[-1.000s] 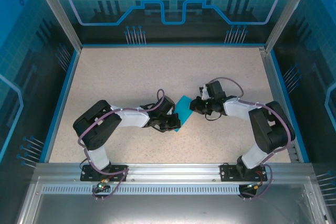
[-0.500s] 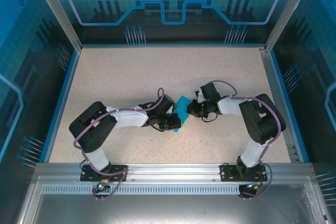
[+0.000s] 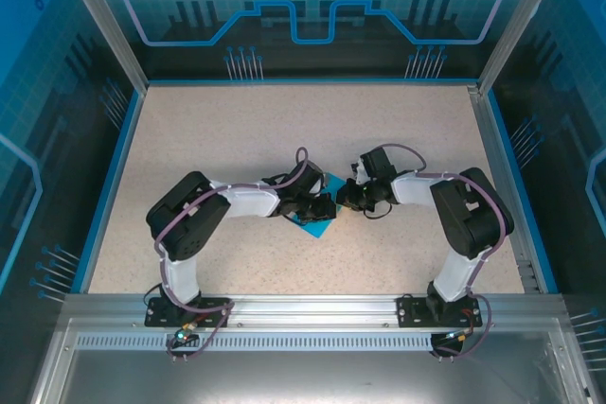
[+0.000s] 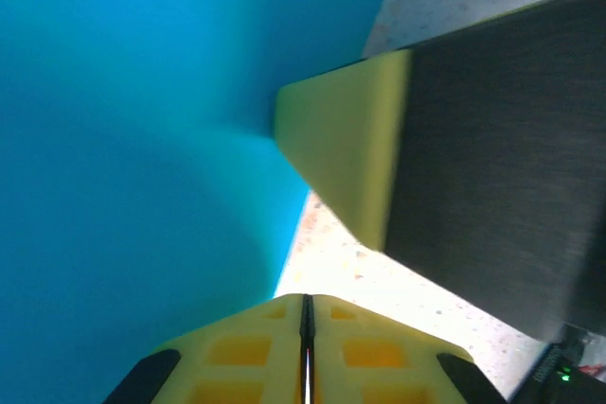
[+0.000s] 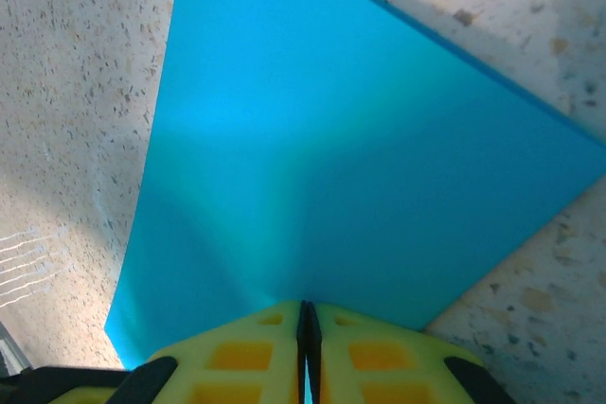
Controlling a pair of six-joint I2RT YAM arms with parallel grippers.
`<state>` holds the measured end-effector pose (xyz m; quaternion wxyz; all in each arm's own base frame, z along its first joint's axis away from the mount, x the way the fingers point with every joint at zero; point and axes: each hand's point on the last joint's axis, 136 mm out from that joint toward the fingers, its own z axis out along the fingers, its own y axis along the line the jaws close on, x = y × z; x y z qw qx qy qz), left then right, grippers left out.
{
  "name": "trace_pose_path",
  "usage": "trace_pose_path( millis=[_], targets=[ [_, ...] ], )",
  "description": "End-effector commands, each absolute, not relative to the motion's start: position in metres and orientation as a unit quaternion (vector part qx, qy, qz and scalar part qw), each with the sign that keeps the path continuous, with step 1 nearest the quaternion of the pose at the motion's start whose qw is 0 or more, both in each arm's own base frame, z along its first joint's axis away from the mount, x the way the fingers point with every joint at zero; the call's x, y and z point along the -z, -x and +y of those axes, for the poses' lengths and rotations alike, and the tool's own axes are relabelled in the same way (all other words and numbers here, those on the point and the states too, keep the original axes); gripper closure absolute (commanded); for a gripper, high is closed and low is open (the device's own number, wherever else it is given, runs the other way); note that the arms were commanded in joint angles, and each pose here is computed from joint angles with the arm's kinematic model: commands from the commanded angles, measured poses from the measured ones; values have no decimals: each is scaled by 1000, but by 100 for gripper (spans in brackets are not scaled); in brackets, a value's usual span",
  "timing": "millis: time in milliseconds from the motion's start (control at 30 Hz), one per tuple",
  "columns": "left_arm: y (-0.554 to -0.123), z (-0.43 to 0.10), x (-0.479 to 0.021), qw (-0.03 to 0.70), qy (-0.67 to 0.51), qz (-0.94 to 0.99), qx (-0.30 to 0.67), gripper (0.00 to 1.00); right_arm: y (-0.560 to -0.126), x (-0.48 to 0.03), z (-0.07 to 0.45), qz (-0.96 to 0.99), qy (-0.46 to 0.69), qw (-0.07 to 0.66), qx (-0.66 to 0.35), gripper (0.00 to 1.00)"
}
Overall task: Fold a paper plane with a square sheet of paper (pick it up from the middle)
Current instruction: First fold in half a square sheet of paper at the center of the table.
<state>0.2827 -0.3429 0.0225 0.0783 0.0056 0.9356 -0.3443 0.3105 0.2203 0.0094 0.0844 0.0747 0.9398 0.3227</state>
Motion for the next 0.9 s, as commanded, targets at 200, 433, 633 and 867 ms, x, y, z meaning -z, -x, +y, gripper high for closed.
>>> trace_pose_path(
  millis=[200,433,633,867],
  targets=[
    [-272,-331,-2,55,-15,943,328,90,-292,25,205,959,-89,38,-267,88],
    [-239,-312,12,25,-4,943,331,90,-290,30,199,963,-96,29,-250,88],
    [-213,-302,12,8,-32,948,315,90,-289,35,194,967,-100,21,-234,88],
    [-198,-294,14,-5,-64,955,289,91,-286,41,194,968,-104,13,-229,88]
  ],
)
